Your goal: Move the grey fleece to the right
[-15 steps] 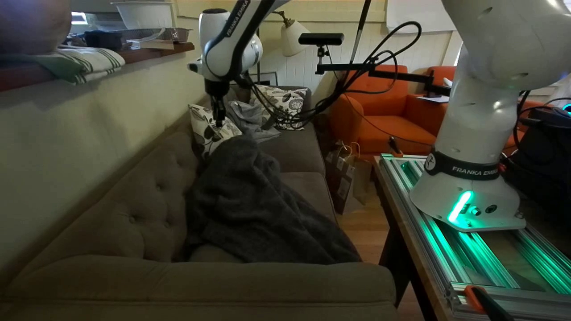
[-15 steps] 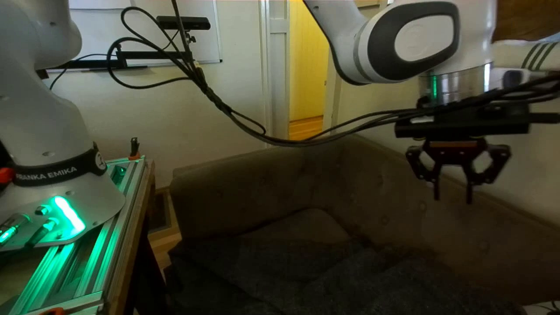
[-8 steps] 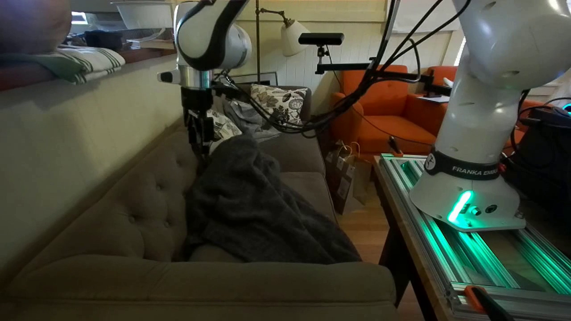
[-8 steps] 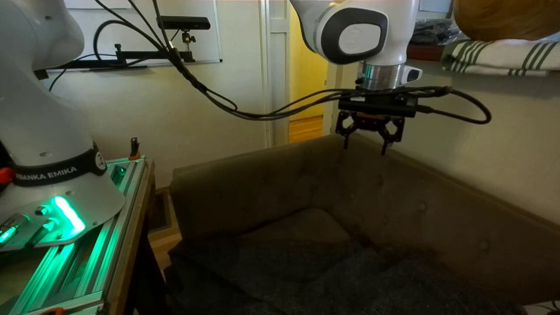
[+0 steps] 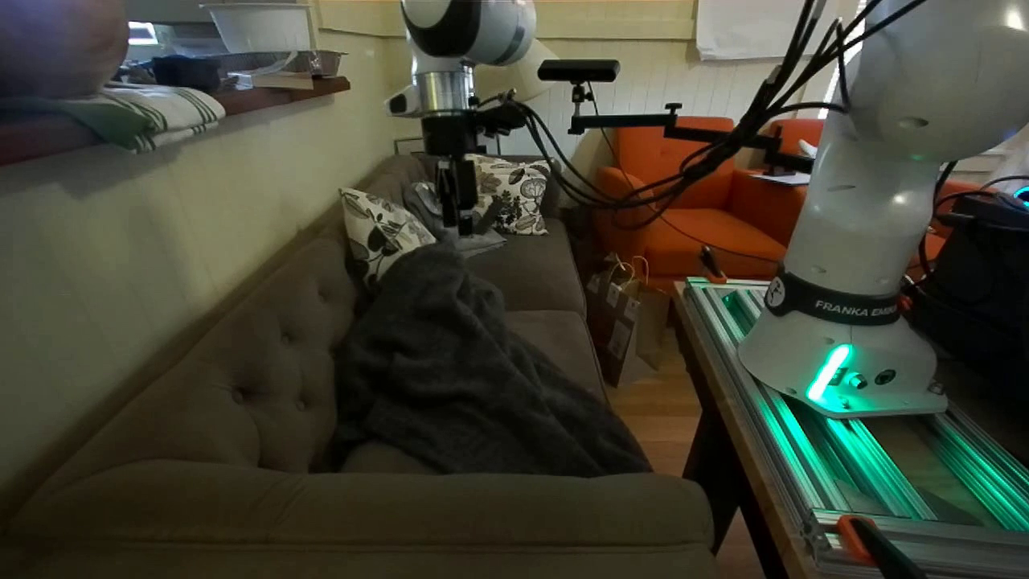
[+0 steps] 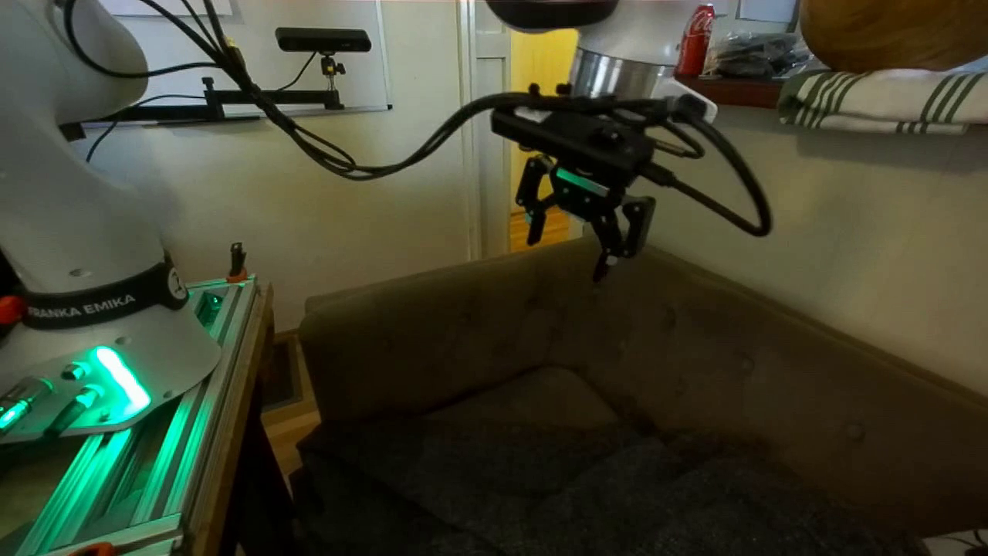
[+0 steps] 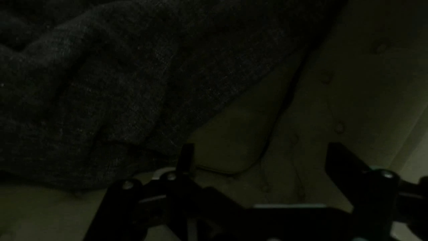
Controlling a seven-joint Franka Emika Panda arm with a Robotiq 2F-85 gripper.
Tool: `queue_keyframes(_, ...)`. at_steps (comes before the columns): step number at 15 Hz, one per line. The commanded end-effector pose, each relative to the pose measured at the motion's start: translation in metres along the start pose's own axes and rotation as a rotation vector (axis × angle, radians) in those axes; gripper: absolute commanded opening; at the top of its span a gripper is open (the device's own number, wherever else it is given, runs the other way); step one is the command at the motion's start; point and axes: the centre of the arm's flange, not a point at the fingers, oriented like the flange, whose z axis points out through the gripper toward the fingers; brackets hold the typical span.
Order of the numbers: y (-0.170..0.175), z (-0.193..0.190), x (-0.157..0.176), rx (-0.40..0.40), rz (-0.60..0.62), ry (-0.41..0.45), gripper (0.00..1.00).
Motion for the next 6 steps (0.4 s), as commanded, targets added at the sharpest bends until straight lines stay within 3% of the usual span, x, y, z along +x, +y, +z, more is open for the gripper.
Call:
queue_keyframes(1,-0.068,-0.025,-0.053,-0.066,0.176,0.058,1.0)
queue_keyframes(2,-0.078,-0.033,-0.062,-0.109,0.201,0.082,1.0)
queue_keyframes(3,-0.031,-0.014,-0.031,-0.046,0.135,0.039,1.0)
queue_keyframes(6,-0.055,-0.025,-0.047,-0.079,0.176,0.078,1.0)
